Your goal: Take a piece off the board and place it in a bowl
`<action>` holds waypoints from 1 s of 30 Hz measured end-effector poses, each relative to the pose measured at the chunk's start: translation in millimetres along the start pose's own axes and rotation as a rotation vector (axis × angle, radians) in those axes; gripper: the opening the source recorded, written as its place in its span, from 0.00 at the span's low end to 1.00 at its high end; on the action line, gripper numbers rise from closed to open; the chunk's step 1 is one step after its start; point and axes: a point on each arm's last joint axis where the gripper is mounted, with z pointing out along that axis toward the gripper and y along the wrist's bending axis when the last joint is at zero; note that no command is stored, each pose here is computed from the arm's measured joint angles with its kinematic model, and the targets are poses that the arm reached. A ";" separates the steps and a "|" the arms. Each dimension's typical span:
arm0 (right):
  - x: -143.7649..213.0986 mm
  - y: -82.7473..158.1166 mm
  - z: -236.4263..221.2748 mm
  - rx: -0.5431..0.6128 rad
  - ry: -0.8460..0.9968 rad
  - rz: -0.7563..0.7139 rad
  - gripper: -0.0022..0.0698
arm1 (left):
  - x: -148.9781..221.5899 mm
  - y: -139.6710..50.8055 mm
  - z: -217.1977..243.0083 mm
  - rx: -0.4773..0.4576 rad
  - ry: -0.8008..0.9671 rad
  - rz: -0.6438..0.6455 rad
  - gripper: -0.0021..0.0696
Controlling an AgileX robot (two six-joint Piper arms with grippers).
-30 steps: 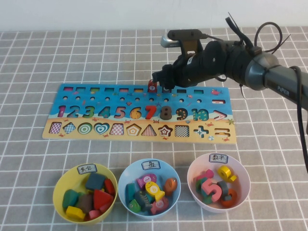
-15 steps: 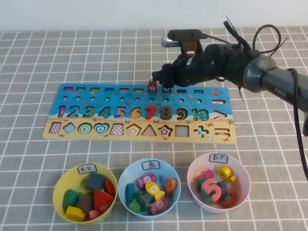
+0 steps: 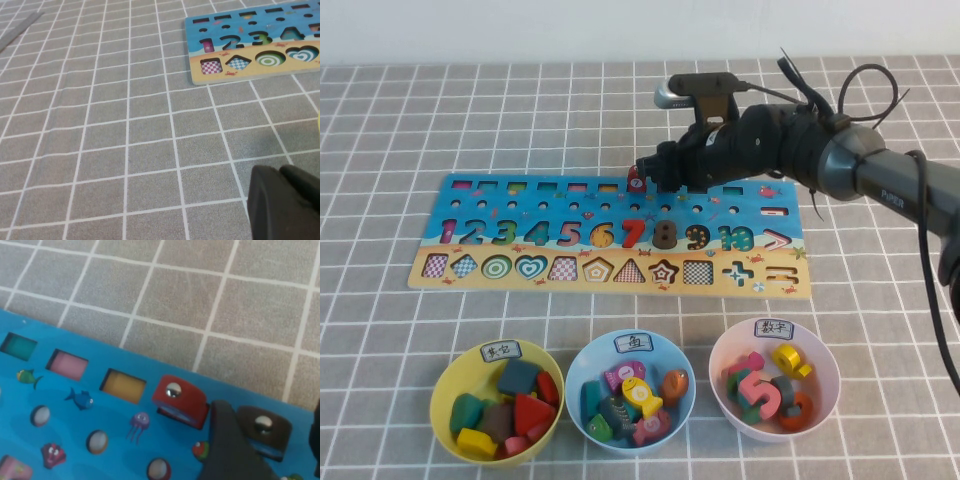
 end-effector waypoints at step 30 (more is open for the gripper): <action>-4.1 0.4 9.5 -0.001 0.010 -0.020 0.46 | 0.0 0.0 0.0 0.000 0.000 0.000 0.02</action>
